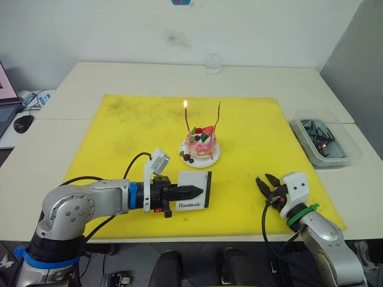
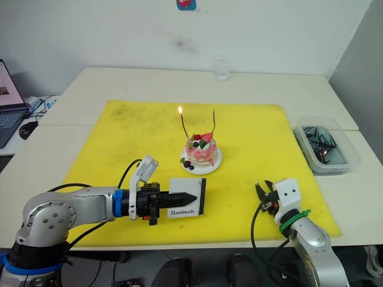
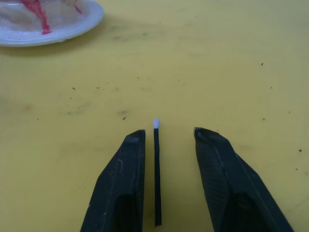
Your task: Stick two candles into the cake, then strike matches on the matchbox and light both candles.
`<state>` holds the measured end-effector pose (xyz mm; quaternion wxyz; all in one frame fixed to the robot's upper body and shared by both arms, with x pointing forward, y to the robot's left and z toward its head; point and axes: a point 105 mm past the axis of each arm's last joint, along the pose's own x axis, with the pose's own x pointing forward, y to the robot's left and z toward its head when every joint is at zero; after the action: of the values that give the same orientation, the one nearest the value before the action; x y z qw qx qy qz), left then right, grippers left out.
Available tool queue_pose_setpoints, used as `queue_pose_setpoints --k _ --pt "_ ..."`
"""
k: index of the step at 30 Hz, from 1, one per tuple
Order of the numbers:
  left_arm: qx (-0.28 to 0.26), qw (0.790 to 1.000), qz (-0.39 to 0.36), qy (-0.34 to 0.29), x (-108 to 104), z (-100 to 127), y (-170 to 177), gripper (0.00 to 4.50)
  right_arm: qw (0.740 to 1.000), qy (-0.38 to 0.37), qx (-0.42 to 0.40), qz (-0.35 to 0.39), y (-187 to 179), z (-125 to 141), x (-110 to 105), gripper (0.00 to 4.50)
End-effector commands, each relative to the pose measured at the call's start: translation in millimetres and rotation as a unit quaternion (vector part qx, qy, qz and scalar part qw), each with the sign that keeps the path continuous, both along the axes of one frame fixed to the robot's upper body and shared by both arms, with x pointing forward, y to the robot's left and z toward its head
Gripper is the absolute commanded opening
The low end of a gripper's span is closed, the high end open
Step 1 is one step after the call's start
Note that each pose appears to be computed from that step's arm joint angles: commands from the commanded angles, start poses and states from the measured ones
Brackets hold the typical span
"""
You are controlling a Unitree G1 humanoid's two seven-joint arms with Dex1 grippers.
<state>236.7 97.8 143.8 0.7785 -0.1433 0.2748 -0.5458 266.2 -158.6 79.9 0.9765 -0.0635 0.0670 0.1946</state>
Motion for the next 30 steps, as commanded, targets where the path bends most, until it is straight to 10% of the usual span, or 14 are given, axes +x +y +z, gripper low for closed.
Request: queue_pose_setpoints --k 1,9,21,30 --pt "-0.006 1.0 -0.015 -0.014 -3 7 -4 0.0 1.0 -0.003 -0.003 0.006 3 1 0 1.63" --pt "-0.006 1.0 -0.015 -0.012 -3 6 -4 0.0 1.0 0.007 -0.002 0.007 6 -2 -1 0.03" --pt "-0.005 1.0 -0.015 -0.014 -3 6 -4 0.0 1.0 -0.01 0.003 0.018 9 9 -3 0.03" --pt "-0.005 0.998 0.006 -0.065 10 12 -18 0.0 0.983 -0.09 -0.076 0.14 26 80 -12 0.03"
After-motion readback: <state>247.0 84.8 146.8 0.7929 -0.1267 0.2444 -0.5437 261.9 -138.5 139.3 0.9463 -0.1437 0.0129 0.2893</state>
